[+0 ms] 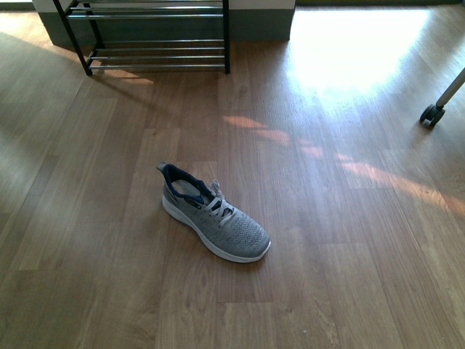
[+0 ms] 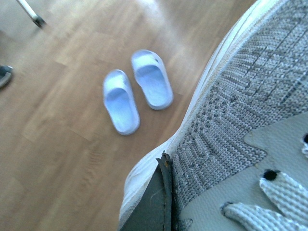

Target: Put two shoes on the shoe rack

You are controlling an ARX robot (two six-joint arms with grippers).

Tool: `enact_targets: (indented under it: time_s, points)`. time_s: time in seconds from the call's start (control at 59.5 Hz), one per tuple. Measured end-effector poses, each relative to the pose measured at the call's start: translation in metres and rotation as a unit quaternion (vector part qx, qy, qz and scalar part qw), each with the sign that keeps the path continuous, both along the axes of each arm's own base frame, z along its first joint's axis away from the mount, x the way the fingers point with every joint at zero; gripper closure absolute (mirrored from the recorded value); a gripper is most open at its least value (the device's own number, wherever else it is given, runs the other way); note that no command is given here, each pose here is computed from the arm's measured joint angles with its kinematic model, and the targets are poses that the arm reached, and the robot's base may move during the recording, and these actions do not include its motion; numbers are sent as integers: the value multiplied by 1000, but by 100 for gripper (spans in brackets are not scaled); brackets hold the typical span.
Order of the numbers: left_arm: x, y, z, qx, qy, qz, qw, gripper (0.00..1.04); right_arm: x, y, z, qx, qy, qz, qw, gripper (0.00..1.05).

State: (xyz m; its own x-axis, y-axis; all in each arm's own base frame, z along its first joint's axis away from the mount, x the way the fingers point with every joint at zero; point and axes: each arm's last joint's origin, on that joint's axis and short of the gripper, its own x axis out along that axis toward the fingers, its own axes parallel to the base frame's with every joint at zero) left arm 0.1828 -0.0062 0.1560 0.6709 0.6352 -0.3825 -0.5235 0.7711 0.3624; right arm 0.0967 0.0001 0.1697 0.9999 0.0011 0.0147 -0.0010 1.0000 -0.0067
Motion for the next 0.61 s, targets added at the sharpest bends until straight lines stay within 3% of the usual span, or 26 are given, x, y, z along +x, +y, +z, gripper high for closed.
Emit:
enact_targets:
  time_s: [0.067,0.202,0.605]
  points:
    - [-25,5,4,47,-27,6,999,103,0,0,0,0,0,0,1000,9]
    - [-35,7,10,81,-39,5,996,103,0,0,0,0,0,0,1000,9]
    - [-35,6,9,90,-26,-10,996,103,0,0,0,0,0,0,1000,9]
